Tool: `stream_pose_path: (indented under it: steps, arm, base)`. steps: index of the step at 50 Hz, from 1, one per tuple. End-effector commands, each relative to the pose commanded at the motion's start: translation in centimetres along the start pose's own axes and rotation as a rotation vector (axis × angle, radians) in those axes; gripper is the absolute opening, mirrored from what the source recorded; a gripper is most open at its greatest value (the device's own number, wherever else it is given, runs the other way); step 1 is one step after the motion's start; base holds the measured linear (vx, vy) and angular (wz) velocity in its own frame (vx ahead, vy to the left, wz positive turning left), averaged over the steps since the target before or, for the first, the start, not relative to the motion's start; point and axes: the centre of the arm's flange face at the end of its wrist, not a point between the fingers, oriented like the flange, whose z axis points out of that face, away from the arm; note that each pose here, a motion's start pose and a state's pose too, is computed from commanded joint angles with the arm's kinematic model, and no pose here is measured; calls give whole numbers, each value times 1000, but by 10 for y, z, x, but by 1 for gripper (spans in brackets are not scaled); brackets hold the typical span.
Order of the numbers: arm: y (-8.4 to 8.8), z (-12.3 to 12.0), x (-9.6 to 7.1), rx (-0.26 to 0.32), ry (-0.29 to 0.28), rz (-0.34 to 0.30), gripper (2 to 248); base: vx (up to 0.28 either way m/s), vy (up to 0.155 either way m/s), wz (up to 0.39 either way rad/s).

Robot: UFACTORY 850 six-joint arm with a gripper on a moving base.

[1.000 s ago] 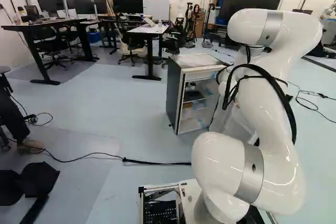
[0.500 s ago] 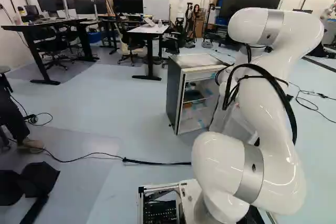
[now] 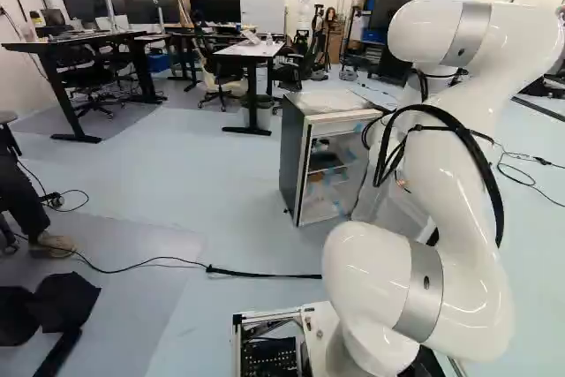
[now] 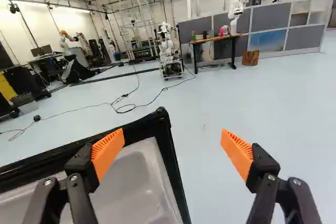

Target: Open the fridge door

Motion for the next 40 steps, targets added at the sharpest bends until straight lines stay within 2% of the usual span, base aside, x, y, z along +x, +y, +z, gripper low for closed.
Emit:
stream_pose_path:
  steps: [15, 40]
  arm:
    - [20, -28, 5, 76, -23, -50, 247]
    - [44, -78, 10, 235, -61, -125, 247]
  base:
    - [0, 0, 0]
    - [0, 0, 0]
